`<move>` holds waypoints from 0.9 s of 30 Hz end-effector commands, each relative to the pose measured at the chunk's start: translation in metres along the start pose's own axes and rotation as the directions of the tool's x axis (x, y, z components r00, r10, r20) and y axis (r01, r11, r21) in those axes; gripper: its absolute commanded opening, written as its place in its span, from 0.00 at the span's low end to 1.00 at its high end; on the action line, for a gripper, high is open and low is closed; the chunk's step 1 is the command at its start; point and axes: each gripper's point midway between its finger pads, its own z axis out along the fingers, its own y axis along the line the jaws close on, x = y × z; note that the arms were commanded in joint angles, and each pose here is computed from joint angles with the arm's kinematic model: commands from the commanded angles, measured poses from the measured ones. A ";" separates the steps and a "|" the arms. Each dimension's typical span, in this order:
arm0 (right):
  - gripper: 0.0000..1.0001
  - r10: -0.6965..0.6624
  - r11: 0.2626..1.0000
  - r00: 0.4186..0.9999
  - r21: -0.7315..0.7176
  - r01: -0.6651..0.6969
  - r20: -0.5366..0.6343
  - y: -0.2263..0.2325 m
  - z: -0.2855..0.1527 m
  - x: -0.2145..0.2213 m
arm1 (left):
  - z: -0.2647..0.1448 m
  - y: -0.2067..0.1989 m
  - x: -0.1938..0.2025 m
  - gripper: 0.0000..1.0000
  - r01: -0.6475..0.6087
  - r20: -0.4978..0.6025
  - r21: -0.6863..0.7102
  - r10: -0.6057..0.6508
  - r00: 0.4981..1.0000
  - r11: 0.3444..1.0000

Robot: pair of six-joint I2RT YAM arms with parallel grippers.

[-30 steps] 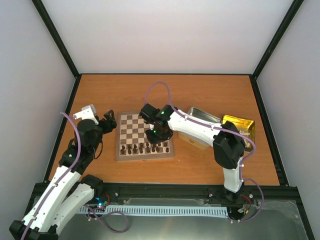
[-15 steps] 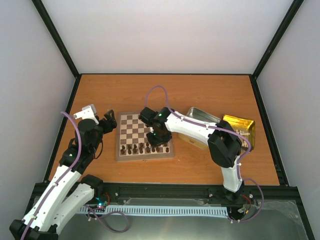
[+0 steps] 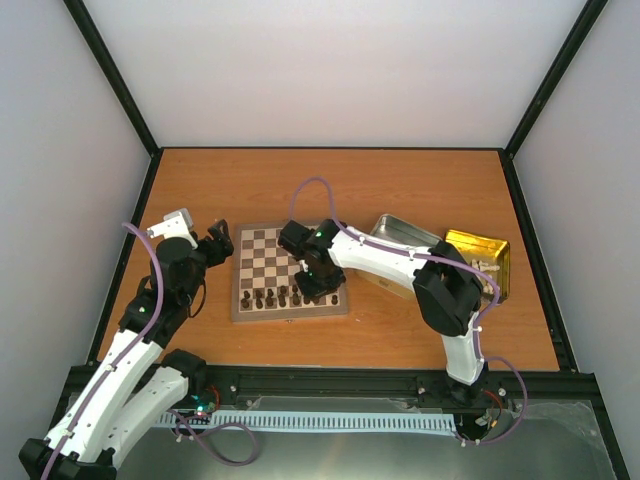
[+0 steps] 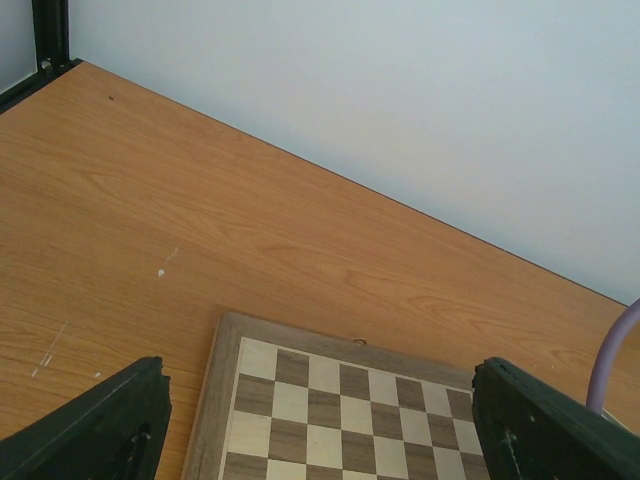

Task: Set up the chess pieces on the board
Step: Adjust the chess piece on the chessboard.

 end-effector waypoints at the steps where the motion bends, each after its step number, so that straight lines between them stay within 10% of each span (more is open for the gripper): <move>1: 0.17 -0.002 0.999 0.999 0.052 0.003 -0.033 -0.006 0.011 0.011 | -0.004 -0.004 -0.011 0.84 -0.013 0.027 0.003 0.013 1.000 1.000; 27: 0.09 0.002 0.999 1.000 0.041 -0.002 0.000 -0.006 0.003 0.012 | -0.004 -0.006 -0.014 0.84 -0.008 0.026 0.007 0.008 1.000 1.000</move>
